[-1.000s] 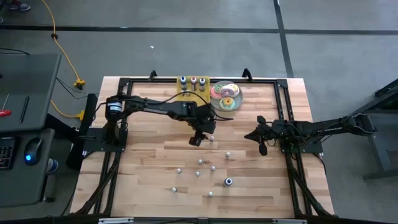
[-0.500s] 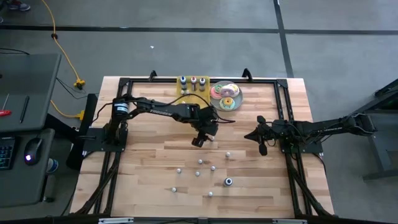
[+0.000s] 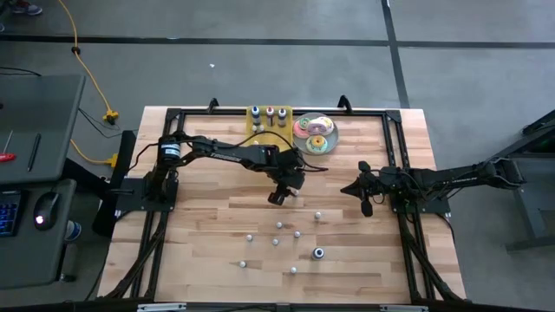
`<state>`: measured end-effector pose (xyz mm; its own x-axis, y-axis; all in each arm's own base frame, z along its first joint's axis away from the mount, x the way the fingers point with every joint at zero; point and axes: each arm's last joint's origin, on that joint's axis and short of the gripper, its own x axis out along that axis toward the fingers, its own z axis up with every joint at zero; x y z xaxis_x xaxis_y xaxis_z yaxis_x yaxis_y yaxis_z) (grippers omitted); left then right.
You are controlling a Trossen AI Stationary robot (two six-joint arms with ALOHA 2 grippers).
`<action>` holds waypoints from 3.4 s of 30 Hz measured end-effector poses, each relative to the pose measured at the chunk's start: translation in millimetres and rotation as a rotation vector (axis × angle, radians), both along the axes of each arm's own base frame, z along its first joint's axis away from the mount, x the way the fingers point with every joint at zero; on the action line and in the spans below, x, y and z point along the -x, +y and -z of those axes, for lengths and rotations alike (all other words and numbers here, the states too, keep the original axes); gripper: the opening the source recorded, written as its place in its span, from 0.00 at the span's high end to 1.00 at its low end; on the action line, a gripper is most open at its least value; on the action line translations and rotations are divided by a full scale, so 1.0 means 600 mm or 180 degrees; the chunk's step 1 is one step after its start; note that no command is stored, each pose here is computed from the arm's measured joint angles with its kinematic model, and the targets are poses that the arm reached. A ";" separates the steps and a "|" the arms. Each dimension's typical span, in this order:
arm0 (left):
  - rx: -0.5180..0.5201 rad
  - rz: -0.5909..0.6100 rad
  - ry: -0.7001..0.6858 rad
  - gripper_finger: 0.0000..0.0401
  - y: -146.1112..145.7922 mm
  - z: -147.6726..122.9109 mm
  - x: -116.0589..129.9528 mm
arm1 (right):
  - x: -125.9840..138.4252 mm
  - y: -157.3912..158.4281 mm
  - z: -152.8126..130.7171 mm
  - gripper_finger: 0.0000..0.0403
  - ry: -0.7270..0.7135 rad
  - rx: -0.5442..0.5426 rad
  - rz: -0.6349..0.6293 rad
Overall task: Pick & Place food coloring
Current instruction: Put the small black food coloring bottle into the bin
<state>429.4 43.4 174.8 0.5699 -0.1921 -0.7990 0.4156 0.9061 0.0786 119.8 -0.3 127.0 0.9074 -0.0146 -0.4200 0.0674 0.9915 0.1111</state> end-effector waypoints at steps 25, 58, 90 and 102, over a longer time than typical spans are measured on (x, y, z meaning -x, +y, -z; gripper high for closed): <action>0.0033 0.0009 -0.0013 0.58 0.000 0.006 -0.003 | 0.000 0.000 0.000 1.00 -0.0001 0.0000 0.0000; 0.0091 -0.0086 0.0030 0.58 0.001 0.027 -0.010 | 0.000 0.000 0.000 1.00 -0.0002 0.0000 0.0000; 0.0150 -0.0107 -0.0008 0.92 -0.001 -0.003 -0.002 | 0.000 0.000 0.000 1.00 -0.0001 0.0000 0.0000; 0.0165 -0.0504 0.0021 0.91 -0.002 -0.136 0.035 | 0.000 0.000 0.000 1.00 0.0002 0.0000 0.0000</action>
